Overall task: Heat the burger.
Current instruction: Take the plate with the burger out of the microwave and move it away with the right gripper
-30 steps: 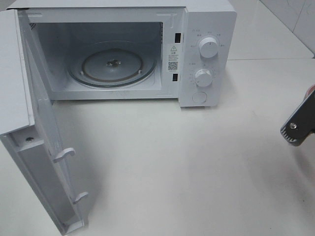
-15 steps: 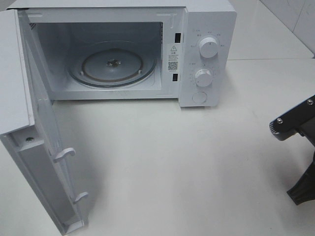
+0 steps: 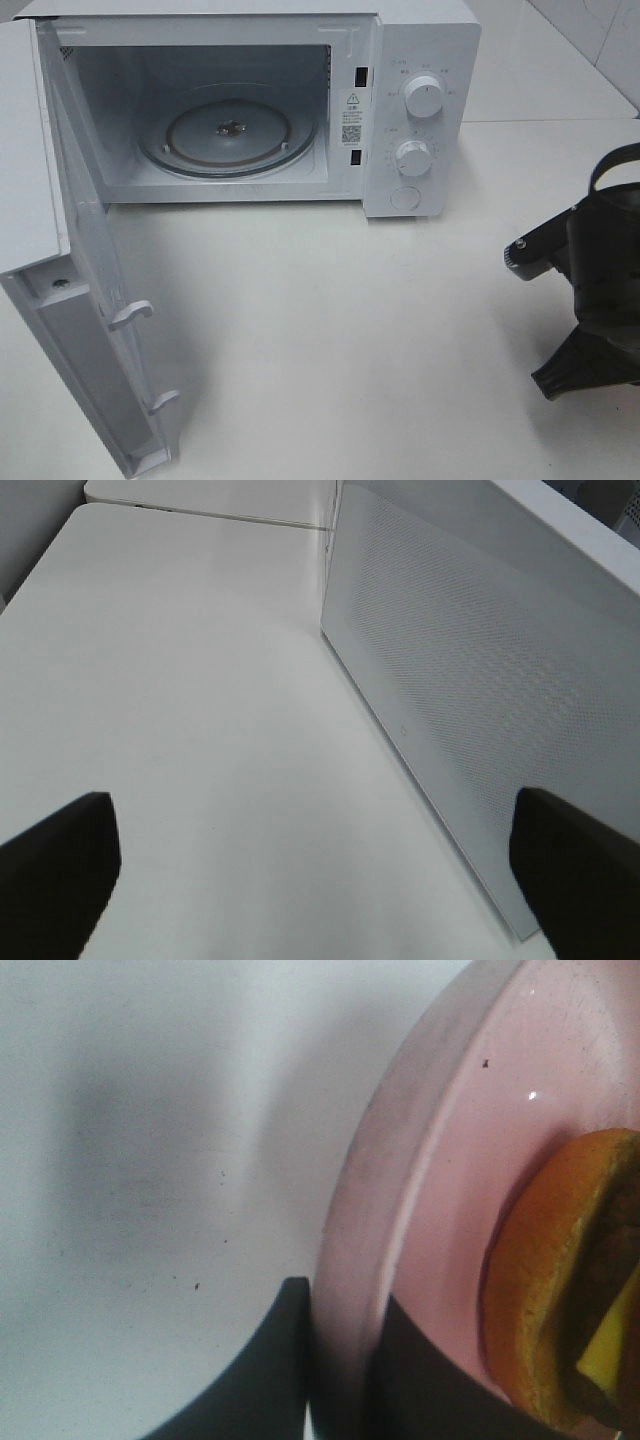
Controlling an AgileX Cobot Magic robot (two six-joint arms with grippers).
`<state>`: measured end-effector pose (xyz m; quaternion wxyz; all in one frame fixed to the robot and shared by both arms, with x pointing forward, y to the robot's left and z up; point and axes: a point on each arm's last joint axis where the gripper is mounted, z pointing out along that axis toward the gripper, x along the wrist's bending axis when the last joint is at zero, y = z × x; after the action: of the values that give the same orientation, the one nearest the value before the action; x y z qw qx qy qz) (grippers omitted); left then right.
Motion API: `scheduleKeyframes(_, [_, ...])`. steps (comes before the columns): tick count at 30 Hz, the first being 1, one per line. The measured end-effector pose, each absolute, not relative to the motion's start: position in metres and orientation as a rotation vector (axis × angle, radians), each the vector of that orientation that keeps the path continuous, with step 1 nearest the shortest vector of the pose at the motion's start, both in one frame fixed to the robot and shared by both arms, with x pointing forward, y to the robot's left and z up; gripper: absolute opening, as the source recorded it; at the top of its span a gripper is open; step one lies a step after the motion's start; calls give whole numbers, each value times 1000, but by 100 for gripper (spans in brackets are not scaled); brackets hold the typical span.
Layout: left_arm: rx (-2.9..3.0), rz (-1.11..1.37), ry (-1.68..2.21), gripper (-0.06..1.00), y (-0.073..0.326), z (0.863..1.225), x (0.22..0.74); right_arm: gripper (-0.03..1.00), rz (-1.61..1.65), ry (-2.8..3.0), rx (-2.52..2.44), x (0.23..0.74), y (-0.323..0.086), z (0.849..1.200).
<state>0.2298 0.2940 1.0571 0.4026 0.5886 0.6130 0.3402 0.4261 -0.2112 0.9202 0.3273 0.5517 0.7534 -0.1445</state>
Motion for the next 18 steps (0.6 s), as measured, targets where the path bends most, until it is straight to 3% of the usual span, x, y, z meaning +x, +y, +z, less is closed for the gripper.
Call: scheduleKeyframes(18, [1487,860,1549,98,294,1057,230,9,-493,2015,1411,432,-205,874])
